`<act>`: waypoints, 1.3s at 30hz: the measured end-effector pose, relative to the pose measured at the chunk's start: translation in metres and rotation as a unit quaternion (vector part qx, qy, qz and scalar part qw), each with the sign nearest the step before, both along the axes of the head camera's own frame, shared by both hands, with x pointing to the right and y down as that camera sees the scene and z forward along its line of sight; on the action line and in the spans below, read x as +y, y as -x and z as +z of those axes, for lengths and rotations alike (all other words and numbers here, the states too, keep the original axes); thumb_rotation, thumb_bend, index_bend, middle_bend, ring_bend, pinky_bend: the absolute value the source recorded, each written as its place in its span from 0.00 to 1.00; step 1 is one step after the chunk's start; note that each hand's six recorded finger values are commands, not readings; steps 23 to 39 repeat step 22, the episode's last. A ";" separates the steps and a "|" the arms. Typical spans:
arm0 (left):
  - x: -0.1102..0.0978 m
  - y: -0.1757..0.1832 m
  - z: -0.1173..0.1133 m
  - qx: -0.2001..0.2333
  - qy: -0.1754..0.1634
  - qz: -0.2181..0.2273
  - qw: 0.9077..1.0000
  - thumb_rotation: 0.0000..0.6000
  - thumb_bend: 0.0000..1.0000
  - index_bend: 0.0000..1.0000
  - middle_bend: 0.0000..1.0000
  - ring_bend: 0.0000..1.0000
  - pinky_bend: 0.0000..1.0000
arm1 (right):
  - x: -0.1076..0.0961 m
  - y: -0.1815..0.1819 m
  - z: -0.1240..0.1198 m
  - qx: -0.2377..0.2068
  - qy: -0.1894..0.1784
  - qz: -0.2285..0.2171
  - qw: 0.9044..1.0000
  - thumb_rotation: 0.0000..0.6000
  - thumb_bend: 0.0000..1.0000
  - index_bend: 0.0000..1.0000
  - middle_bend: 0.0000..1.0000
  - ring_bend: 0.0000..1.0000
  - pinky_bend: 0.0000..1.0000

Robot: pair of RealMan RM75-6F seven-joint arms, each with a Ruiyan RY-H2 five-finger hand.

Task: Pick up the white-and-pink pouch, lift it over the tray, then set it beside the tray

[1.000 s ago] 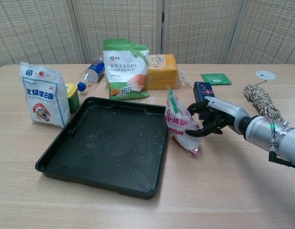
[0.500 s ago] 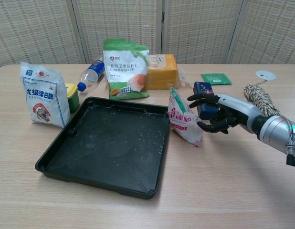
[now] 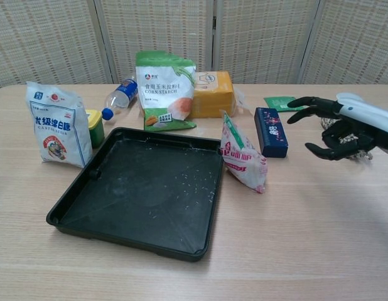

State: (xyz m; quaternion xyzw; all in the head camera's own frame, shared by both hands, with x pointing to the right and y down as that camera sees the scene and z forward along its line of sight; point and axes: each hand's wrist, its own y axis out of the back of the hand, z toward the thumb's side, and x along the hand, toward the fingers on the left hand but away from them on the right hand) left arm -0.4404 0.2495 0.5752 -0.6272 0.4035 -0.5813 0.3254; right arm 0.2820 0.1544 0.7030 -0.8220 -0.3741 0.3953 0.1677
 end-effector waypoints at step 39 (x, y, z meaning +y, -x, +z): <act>-0.003 -0.019 -0.013 0.018 -0.033 0.008 0.999 1.00 0.33 0.00 0.14 0.14 0.00 | 0.063 -0.141 -0.148 0.267 -0.102 0.083 0.955 1.00 0.47 0.12 0.15 0.11 0.08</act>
